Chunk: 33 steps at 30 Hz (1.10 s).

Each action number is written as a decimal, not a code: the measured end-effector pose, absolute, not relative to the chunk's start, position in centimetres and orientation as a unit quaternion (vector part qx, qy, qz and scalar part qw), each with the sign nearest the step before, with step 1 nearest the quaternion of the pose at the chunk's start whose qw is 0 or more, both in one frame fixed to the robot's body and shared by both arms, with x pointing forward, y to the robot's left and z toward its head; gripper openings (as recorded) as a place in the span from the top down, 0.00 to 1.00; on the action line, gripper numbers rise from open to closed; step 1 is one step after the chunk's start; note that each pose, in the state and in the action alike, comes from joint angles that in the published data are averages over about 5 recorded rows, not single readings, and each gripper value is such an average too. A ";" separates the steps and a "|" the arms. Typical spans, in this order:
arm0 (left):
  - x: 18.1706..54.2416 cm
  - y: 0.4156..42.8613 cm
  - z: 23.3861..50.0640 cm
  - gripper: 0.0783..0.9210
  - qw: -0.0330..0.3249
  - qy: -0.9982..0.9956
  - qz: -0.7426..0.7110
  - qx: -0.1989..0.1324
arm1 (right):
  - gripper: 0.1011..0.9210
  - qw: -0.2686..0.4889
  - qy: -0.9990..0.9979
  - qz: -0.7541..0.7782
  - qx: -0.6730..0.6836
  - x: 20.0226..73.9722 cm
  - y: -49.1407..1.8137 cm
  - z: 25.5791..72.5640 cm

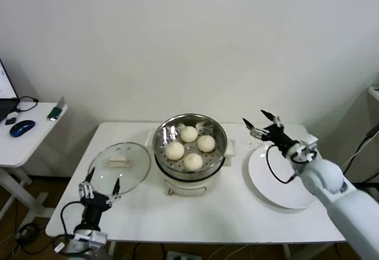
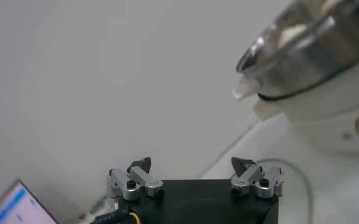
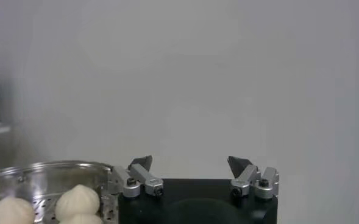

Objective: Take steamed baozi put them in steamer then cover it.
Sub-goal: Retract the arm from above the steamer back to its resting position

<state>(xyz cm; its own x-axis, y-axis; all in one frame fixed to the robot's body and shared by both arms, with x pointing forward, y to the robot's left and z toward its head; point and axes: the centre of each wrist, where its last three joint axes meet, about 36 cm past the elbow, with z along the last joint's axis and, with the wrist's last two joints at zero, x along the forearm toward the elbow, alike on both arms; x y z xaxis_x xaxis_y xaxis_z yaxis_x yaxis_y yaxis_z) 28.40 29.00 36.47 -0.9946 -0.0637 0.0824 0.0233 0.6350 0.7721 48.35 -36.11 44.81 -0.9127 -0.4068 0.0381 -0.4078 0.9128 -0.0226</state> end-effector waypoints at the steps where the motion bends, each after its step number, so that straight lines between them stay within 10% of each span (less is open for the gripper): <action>1: 28.6 29.2 36.5 0.12 0.051 -0.893 -0.447 0.009 | 0.12 0.017 -0.980 0.008 0.200 47.8 -36.3 44.5; 33: 40.7 34.4 29.0 0.12 0.053 -0.675 -0.734 -0.052 | 0.12 0.089 -0.992 0.000 0.091 37.5 -39.0 37.5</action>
